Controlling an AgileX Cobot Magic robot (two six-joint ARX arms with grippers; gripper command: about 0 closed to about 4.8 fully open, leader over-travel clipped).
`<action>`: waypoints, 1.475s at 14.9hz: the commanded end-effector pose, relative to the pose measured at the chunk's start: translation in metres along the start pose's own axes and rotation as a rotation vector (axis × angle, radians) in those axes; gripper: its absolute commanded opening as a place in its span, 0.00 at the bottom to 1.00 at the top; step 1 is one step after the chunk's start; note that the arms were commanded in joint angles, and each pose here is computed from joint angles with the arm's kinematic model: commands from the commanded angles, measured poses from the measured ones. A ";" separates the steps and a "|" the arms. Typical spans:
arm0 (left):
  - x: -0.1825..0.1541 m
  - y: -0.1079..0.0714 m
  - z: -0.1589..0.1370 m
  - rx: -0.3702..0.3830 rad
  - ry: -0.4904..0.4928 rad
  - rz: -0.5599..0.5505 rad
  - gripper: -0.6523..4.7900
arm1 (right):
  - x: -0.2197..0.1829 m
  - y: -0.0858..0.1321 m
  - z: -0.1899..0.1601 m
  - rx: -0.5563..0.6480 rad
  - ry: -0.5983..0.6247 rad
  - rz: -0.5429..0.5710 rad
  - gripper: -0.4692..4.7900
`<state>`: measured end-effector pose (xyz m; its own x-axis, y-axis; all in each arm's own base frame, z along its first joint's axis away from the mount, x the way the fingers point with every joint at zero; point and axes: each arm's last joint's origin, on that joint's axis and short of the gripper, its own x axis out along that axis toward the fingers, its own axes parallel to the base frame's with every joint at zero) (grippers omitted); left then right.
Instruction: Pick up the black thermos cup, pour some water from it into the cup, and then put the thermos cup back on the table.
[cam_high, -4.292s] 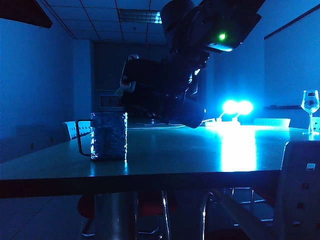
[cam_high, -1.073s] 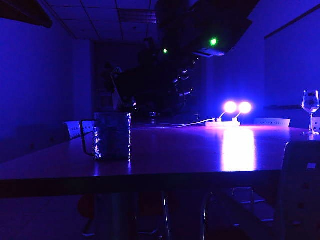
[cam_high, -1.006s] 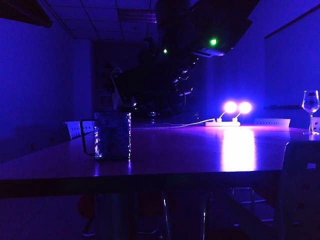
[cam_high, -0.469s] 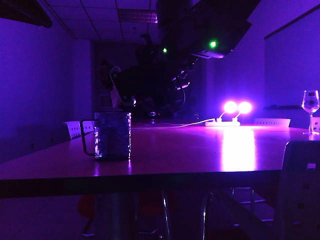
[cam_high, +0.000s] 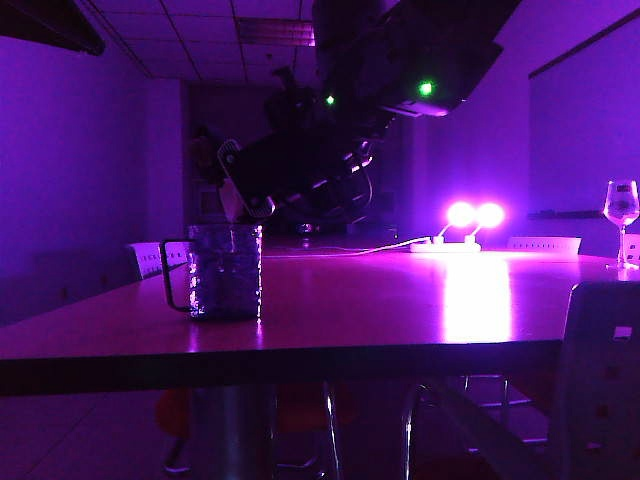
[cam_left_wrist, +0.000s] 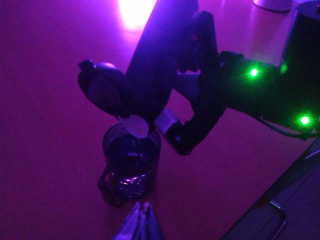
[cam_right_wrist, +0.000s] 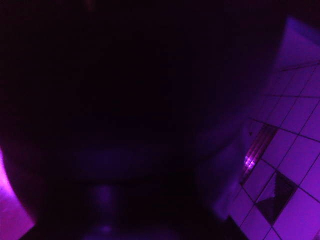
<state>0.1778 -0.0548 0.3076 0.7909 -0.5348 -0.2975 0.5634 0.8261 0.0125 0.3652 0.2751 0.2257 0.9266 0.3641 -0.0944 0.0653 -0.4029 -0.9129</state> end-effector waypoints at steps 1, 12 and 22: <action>-0.001 0.000 0.003 0.010 -0.020 -0.007 0.11 | -0.001 -0.011 -0.004 0.016 0.023 -0.066 0.45; -0.001 -0.001 0.002 0.006 -0.008 -0.009 0.11 | -0.001 -0.014 -0.006 -0.040 0.021 -0.100 0.45; -0.001 -0.001 0.002 0.003 -0.009 -0.012 0.11 | -0.001 -0.018 -0.009 -0.077 0.018 -0.138 0.45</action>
<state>0.1772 -0.0547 0.3072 0.7878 -0.5366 -0.3024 0.5653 0.8248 0.0090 0.3666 0.2747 0.2317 0.9141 0.4038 -0.0376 0.1600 -0.4441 -0.8816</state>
